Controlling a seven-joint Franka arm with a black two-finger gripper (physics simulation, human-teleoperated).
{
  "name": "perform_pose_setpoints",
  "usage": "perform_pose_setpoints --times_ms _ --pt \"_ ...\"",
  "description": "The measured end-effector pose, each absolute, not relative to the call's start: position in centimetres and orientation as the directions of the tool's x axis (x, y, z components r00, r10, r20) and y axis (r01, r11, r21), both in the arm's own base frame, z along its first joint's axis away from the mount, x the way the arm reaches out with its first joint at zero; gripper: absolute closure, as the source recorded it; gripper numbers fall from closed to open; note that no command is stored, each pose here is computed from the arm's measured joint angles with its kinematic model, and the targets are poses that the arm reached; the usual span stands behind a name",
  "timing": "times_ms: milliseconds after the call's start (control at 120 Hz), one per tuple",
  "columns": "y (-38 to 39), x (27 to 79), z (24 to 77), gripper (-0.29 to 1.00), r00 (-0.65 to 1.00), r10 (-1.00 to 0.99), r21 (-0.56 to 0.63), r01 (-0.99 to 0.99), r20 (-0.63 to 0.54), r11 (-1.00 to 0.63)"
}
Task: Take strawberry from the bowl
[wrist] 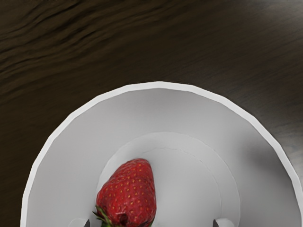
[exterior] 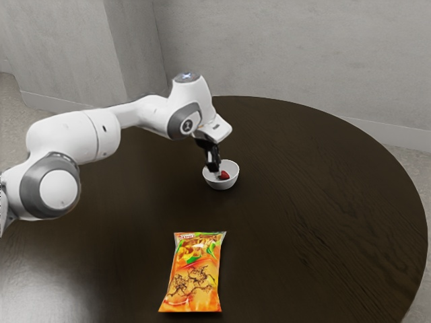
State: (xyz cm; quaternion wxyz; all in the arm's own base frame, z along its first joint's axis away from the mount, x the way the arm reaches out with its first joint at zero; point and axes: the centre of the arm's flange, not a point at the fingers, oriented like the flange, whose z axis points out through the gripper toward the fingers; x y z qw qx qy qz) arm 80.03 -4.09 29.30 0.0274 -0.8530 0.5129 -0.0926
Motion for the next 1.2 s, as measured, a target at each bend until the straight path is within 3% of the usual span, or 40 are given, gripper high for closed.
perform_pose_setpoints --times_ms 1200 --pt "-4.6 80.8 25.3 0.57 0.410 -0.902 -0.206 -0.878 0.137 -0.431"
